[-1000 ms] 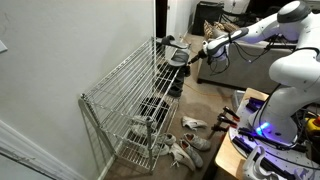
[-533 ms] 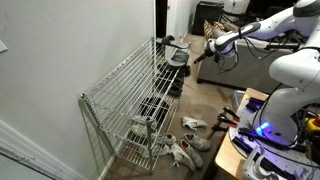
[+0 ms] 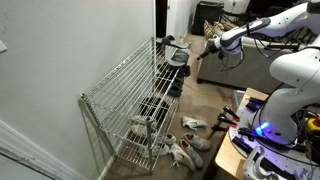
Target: Move the shoes to a lower shelf
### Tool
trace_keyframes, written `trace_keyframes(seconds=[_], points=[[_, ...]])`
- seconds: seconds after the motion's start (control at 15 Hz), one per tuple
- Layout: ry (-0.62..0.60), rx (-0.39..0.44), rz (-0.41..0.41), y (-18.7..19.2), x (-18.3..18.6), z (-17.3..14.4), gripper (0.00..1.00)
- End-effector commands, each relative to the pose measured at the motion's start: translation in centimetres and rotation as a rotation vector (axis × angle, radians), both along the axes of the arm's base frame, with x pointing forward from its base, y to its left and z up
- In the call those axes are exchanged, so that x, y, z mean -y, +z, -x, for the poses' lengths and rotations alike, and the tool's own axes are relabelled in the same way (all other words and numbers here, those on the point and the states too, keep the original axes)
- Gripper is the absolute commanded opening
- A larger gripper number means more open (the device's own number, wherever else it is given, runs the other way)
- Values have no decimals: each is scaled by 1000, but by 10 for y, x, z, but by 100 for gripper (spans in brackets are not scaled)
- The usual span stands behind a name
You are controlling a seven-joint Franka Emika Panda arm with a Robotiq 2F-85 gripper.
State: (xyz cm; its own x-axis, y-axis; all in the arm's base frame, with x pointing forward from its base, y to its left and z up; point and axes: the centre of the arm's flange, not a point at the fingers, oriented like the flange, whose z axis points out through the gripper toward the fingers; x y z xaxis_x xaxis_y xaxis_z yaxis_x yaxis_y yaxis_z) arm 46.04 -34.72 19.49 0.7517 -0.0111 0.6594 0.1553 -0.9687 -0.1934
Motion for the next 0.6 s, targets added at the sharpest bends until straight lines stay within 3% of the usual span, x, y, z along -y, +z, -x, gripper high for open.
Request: trace_keyframes(seconds=[0.0,0.07,0.13,0.53], points=[[18,-10,-7,12,-10,29,100],[19,-12,-14,12,-11,33,100],[-4,-1,-17,0,-3,13,100],[-6,-2,-29,0,-6,21,100]])
